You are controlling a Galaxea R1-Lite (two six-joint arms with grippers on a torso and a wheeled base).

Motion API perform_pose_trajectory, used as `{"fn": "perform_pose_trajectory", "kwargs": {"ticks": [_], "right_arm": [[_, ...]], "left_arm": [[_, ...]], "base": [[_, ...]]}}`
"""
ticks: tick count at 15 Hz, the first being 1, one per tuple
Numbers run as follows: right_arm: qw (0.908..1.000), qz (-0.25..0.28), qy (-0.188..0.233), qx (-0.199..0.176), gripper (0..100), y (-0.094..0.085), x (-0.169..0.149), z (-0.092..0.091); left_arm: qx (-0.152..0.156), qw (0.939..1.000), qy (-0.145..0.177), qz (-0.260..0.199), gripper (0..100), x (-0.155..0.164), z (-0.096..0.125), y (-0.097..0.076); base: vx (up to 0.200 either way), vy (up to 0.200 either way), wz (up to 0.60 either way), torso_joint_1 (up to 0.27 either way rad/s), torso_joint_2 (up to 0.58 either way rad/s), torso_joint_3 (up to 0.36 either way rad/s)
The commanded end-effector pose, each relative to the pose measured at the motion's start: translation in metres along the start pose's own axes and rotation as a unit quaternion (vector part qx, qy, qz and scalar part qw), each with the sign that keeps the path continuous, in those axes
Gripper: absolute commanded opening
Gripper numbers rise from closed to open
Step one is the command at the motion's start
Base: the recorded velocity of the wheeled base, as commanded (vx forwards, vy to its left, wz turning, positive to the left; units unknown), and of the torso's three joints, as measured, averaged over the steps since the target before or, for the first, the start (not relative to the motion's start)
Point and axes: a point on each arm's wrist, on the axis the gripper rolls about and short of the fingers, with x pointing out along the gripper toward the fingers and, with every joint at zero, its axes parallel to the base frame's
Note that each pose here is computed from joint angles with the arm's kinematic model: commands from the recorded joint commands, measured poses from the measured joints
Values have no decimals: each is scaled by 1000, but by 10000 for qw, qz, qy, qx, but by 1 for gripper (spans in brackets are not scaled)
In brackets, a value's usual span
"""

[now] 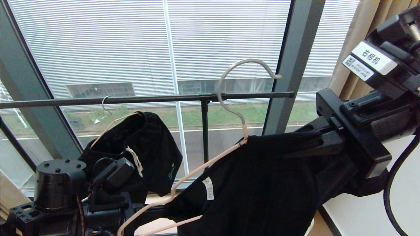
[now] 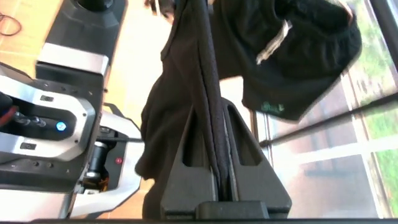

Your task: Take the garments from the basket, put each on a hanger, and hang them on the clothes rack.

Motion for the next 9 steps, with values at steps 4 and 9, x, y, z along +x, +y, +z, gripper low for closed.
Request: {"fn": "perform_pose_trajectory", "kwargs": {"ticks": [4, 9], "right_arm": [[9976, -520, 223, 387, 0, 2, -26, -25], [9926, -1095, 447, 263, 0, 3, -23, -47]], "left_arm": [[84, 9999, -143, 20, 0, -6, 4, -3], [113, 9997, -213, 33, 0, -8, 6, -4]], "base": [[0, 0, 0, 0, 0, 0], [0, 0, 0, 0, 0, 0]]}}
